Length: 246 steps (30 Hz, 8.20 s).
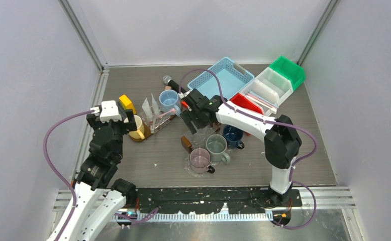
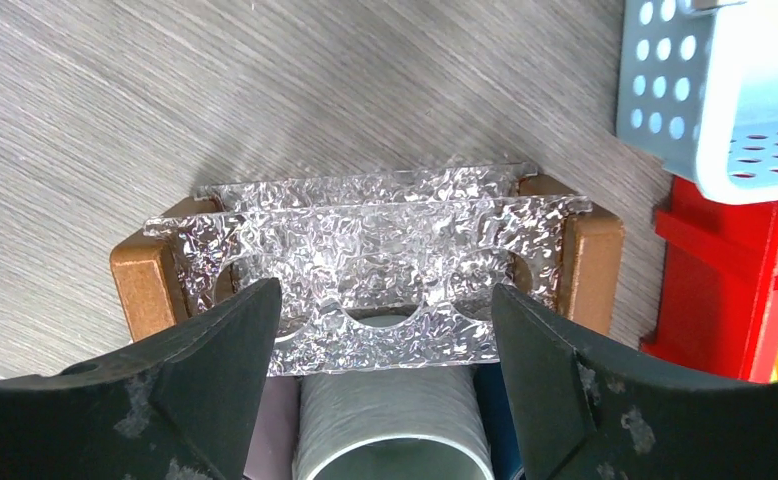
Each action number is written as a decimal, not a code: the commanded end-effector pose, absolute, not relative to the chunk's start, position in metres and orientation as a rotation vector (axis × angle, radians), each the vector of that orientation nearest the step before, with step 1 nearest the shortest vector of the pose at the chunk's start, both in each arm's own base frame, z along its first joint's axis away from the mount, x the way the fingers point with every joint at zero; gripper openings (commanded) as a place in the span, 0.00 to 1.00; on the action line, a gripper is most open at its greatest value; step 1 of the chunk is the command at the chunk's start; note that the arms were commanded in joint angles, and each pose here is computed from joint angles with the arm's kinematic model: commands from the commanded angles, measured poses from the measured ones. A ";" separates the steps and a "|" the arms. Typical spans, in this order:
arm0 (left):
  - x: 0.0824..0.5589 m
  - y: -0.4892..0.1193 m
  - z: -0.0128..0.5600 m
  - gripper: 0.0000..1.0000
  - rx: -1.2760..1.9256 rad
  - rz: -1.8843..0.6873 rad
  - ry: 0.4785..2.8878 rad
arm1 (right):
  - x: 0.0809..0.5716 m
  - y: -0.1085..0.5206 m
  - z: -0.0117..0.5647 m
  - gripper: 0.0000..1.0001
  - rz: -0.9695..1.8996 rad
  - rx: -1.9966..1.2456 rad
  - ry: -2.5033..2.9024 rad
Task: Prepare toiletry sets of a toothbrush and toothpaste on the tray
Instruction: Adjust the toothpaste holder at the center of the board, then pick up the toothpaste from the storage box, then place the toothpaste in the toothpaste holder.
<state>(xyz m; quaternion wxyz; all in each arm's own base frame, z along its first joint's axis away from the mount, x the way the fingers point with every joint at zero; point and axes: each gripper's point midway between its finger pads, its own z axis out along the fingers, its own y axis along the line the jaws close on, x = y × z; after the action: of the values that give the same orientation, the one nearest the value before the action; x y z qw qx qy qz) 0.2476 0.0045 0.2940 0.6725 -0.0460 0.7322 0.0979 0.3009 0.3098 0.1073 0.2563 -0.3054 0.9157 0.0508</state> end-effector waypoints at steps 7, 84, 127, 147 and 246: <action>0.250 0.004 0.303 0.98 -0.115 0.207 1.611 | 0.326 0.273 0.199 0.88 0.014 -0.655 2.266; 0.258 -0.019 0.298 0.97 -0.038 0.104 1.640 | 0.359 0.011 0.098 0.40 0.932 1.177 1.762; 0.294 -0.247 0.365 0.90 -0.097 -1.276 1.759 | 0.299 0.158 0.357 0.01 1.653 0.246 1.404; 0.305 -0.287 0.384 0.80 -0.282 -1.518 1.663 | 0.267 0.186 0.359 0.01 1.704 0.074 1.379; 0.314 -0.338 0.270 0.00 0.594 -0.460 1.895 | 0.254 0.020 0.259 0.99 0.235 0.473 1.657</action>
<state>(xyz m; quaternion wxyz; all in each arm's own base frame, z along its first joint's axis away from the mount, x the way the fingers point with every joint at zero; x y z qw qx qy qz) 0.3041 -0.3268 0.2481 0.4841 0.2574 0.8178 -0.1748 0.2503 0.0258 0.2471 0.6247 0.2032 0.7457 0.1115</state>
